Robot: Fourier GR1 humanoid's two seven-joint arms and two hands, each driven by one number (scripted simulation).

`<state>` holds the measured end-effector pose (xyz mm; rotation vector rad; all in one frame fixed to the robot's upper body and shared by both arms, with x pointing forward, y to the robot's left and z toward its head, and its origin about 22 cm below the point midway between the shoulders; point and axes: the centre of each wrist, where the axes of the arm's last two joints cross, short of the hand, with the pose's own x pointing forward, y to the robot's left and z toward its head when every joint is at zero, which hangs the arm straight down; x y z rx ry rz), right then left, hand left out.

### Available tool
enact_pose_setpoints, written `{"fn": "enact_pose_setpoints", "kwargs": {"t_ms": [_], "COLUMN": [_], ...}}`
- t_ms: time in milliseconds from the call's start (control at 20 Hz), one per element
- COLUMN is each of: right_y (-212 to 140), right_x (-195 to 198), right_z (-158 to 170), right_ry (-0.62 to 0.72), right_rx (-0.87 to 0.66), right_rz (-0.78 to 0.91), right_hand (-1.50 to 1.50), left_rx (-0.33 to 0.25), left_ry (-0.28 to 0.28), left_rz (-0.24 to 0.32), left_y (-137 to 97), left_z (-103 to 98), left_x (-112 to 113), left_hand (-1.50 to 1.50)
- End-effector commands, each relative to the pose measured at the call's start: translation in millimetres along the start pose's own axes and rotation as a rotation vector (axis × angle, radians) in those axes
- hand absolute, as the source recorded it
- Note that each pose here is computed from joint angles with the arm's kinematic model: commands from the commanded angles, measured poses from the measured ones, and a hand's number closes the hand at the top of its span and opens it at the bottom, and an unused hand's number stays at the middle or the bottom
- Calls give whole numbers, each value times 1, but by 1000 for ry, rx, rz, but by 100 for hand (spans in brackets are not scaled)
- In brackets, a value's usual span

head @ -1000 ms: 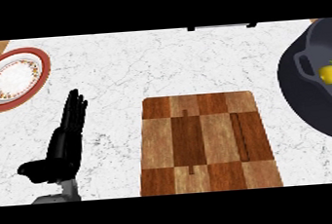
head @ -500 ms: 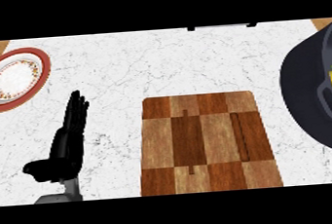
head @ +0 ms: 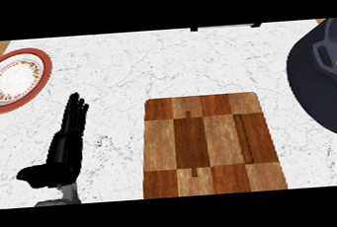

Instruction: Pick the lemon from the cutting board and place it in the pot

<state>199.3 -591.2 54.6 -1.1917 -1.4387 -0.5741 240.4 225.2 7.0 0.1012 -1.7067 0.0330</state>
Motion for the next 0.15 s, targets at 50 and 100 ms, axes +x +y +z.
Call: {"fn": "enact_pose_setpoints", "kwargs": {"t_ms": [50,100], "right_y": [-14,-28], "right_x": [-20,-8], "right_z": [12,0], "right_ry": [16,11], "right_rx": [-82,-76], "right_rz": [-29,-32], "right_hand": [-150,-150], "left_rx": [-2,-7], "left_ry": [-2,-6], "left_rz": [-16,-3], "left_y": [5,-20], "left_z": [2,12], "left_x": [-7,-10], "left_hand": [0,0]}}
